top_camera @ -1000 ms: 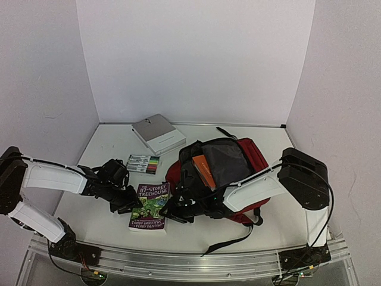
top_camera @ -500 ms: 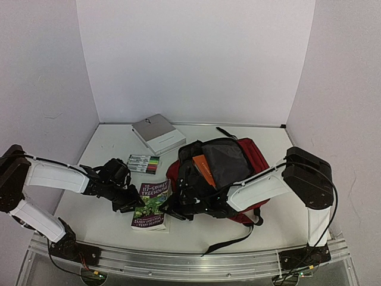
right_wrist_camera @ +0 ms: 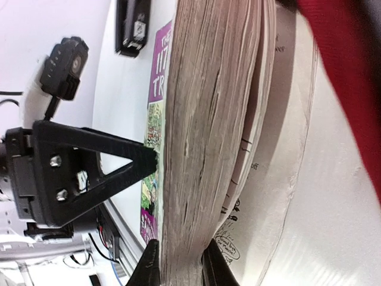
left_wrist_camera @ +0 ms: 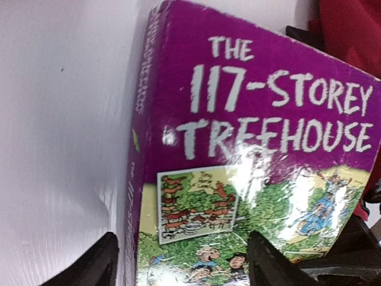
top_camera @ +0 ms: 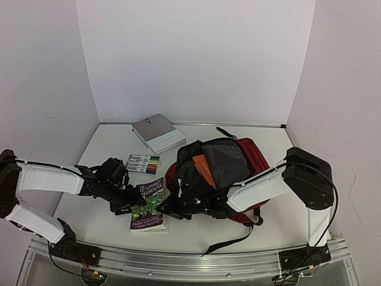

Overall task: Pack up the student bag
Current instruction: Pick up the book from the center of the board.

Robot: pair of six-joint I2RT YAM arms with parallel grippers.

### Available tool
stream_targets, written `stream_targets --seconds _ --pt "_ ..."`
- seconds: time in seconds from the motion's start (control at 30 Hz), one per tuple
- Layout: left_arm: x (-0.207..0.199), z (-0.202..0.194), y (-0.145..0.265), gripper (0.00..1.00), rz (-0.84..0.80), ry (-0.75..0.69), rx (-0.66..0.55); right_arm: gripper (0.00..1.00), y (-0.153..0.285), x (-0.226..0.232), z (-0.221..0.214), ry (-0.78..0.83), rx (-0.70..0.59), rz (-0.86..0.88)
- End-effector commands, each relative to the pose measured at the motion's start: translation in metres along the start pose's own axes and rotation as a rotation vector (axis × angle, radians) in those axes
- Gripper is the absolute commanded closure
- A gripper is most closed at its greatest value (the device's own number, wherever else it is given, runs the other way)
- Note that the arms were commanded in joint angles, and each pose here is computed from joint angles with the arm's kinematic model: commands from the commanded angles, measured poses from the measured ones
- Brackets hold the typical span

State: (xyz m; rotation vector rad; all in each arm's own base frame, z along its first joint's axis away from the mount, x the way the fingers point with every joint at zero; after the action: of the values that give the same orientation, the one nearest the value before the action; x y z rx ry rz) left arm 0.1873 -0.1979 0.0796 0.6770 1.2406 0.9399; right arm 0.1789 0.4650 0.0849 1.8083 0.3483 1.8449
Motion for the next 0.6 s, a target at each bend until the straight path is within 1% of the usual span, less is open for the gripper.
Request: stream_targets --seconds 0.0,0.1,0.2,0.27,0.33,0.43,0.57 --pt "-0.013 0.012 0.051 0.12 -0.003 -0.033 -0.105 1.00 0.038 0.091 -0.008 0.229 0.008 0.245" --pt "-0.018 0.018 0.092 0.01 -0.028 -0.060 -0.170 1.00 0.054 0.107 -0.009 0.323 0.012 0.240" --pt "-0.022 0.025 0.134 0.00 -0.063 -0.090 -0.238 1.00 0.071 0.118 -0.008 0.388 0.004 0.214" --pt "-0.027 0.029 0.156 0.00 -0.103 -0.127 -0.256 1.00 0.081 0.126 -0.004 0.409 -0.004 0.206" --pt "-0.036 0.032 0.171 0.00 -0.151 -0.181 -0.243 1.00 0.093 0.136 0.002 0.421 -0.003 0.235" --pt "-0.052 0.035 0.180 0.00 -0.222 -0.237 -0.202 1.00 0.113 0.151 0.018 0.437 -0.011 0.285" --pt "-0.075 0.043 0.194 0.00 -0.328 -0.298 -0.208 1.00 0.144 0.170 0.041 0.488 -0.024 0.346"
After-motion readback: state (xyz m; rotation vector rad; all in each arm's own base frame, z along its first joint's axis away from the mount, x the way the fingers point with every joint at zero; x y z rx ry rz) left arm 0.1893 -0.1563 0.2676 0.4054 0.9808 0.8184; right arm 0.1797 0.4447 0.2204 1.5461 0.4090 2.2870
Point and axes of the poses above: each gripper's point midway between its finger pads, its own y axis back along the fingers, its own x axis along the line the jaws close on, z = x × y, the point moved 5 cm from there along y, back along the fingers, and after that the axes turned 14 degrees about -y, right-handed, at the moved point
